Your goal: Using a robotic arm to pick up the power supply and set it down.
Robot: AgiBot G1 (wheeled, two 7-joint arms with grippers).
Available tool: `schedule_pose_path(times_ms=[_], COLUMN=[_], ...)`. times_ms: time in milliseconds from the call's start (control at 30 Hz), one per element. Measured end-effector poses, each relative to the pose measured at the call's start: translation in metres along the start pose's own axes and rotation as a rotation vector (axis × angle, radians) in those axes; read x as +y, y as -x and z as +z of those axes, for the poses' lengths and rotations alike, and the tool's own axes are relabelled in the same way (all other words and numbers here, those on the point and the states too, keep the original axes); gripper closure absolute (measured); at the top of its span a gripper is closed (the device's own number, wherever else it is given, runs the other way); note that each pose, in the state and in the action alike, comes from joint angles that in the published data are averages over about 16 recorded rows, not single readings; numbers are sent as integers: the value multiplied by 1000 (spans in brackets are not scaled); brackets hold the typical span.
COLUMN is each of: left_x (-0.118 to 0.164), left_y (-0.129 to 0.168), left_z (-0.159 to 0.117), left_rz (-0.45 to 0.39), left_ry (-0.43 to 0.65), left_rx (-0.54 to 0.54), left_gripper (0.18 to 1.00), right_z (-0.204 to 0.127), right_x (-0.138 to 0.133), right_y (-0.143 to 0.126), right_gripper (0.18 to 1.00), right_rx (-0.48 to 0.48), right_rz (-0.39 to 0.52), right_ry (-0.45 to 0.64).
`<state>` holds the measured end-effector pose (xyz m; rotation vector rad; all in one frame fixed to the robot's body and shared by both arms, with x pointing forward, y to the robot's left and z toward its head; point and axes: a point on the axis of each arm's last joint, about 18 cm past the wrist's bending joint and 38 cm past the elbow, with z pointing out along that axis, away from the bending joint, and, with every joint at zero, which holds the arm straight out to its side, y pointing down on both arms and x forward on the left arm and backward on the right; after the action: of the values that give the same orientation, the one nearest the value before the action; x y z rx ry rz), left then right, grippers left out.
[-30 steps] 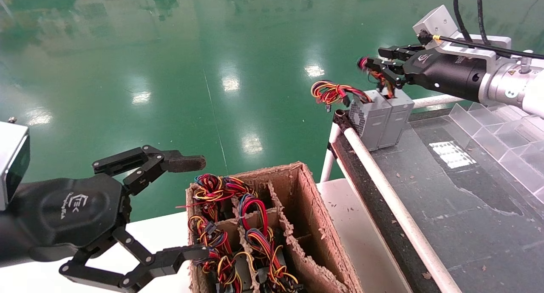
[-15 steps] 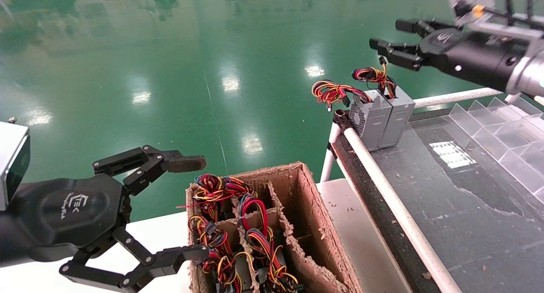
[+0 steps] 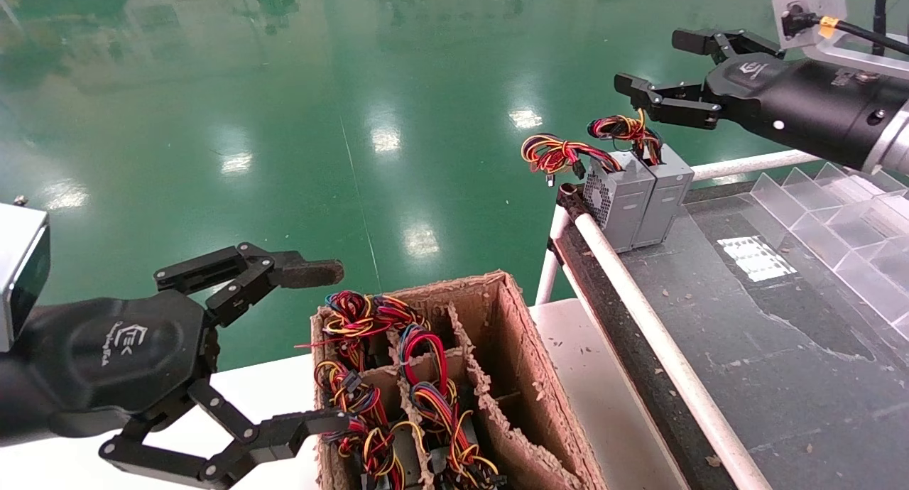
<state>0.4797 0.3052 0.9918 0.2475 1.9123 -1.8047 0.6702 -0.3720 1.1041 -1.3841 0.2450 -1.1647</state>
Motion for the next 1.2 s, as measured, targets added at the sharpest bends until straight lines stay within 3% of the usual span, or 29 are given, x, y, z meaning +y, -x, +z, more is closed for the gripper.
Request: schedule_pose_path(times_ms=[367, 1200], left_x=[0, 0], left_y=[0, 0], left_z=[0, 0], left_rz=[0, 0], left_ry=[0, 0], left_rx=[0, 0], left_gripper=[184, 184], right_z=[-24, -84], right_x=[-1, -10], right_y=[23, 119], right_gripper=[198, 178], right_rx=[-92, -427], right_rz=[12, 48], right_ry=[-63, -115])
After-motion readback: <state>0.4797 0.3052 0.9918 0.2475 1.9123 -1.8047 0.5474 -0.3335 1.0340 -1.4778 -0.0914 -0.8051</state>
